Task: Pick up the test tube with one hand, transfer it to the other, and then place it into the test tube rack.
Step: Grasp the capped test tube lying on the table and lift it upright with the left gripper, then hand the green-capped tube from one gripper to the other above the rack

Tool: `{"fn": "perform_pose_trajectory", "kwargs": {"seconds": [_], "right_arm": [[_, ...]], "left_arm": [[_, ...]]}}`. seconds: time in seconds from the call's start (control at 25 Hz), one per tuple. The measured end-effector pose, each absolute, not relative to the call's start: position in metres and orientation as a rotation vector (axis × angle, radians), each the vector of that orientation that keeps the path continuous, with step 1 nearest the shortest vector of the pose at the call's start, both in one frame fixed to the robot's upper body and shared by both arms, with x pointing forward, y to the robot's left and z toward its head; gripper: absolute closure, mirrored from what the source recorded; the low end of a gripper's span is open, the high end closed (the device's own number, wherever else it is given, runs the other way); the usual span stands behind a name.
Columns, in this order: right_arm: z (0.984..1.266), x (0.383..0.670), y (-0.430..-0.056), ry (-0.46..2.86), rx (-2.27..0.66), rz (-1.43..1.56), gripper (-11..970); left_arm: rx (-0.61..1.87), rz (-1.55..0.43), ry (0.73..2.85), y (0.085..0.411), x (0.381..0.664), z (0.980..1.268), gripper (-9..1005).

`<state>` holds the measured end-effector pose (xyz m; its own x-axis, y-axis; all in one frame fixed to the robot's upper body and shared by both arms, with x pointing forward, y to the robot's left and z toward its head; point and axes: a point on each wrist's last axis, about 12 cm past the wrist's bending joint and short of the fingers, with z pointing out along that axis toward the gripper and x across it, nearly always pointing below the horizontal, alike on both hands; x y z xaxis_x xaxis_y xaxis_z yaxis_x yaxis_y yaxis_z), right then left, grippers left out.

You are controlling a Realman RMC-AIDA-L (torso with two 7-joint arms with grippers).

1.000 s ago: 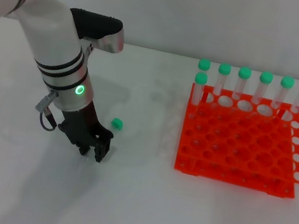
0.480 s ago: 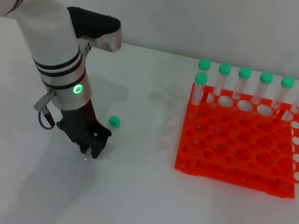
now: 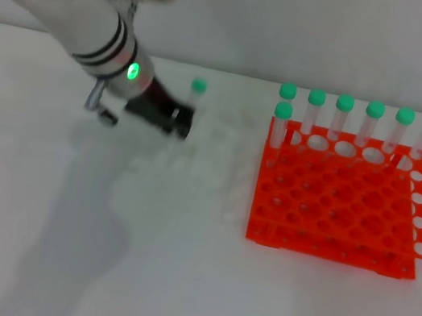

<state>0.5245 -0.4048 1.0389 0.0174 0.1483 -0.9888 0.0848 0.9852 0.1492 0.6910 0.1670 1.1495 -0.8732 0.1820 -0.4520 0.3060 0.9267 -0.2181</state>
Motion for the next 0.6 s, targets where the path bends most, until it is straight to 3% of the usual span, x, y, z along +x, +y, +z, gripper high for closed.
{"fn": "perform_pose_trajectory", "kwargs": {"seconds": [0.28,0.4,0.44,0.6], "right_arm": [[1.04,0.525,-0.405,1.548,0.186,0.05,86],[1.041,0.526,-0.405,1.545,0.205,0.072,87],[1.041,0.526,-0.405,1.544,0.213,0.079,87],[1.044,0.528,-0.409,1.536,0.233,0.096,87]], "left_arm": [[0.108,-0.617,2.271,0.192,0.702,1.139,794],[-0.007,-0.687,2.157,0.207,0.695,1.126,794],[-0.082,-0.748,2.029,0.219,0.682,1.112,794],[-0.092,-0.811,1.88,0.22,0.661,1.093,794]]}}
